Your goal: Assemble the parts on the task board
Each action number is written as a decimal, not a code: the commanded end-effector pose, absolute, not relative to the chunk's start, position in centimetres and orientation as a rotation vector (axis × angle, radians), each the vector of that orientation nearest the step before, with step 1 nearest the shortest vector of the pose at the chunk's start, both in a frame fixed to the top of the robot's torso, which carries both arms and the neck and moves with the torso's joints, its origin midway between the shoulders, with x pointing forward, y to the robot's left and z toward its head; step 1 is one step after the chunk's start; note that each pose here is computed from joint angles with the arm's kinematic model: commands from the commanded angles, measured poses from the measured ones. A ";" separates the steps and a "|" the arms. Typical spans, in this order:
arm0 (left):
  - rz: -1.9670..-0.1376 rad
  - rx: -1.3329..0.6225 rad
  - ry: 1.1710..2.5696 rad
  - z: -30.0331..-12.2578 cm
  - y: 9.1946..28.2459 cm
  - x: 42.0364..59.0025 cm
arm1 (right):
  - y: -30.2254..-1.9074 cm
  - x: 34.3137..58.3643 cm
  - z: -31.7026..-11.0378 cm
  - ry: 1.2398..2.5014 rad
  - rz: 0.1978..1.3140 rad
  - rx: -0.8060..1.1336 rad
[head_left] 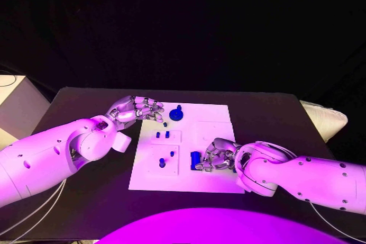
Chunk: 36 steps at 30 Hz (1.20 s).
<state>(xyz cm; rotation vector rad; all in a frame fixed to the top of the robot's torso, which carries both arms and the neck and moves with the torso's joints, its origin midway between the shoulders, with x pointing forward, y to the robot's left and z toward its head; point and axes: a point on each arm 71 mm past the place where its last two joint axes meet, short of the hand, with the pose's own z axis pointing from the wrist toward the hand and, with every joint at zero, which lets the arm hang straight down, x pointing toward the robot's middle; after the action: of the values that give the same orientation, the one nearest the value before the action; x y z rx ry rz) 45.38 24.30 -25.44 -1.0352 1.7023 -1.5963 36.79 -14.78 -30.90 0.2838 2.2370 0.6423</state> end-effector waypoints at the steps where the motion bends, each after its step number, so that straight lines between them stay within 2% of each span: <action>1: -1.620 -1.032 1.706 -25.4 24.1 45.3 | -15.0 36.7 -31.0 2.245 0.635 0.268; 7: -1.619 -1.033 1.707 -25.4 24.2 45.3 | -15.4 36.3 -30.8 2.252 0.694 0.272; 15: -1.613 -1.035 1.703 -25.5 24.3 45.4 | -16.9 35.6 -29.0 2.161 0.904 0.356; 17: -1.613 -1.036 1.702 -25.5 24.3 45.4 | -17.9 35.5 -28.4 2.136 0.921 0.372; 20: -1.613 -1.036 1.701 -25.5 24.3 45.4 | -19.8 35.8 -28.0 2.125 0.888 0.380; 26: -1.619 -1.036 1.701 -25.5 24.1 45.4 | -24.6 36.5 -28.2 2.143 0.693 0.348; 29: -1.621 -1.035 1.701 -25.5 24.0 45.4 | -26.0 36.5 -28.4 2.143 0.611 0.327; 36: -1.622 -1.035 1.703 -25.5 23.9 45.4 | -27.3 36.0 -28.5 2.126 0.501 0.316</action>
<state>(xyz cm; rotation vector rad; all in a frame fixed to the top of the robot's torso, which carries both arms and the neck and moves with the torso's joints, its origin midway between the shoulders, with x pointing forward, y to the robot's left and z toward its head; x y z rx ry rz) 45.49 24.19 -25.59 -1.0384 1.7033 -1.5961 36.04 -27.17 -28.52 0.3708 2.1326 0.5730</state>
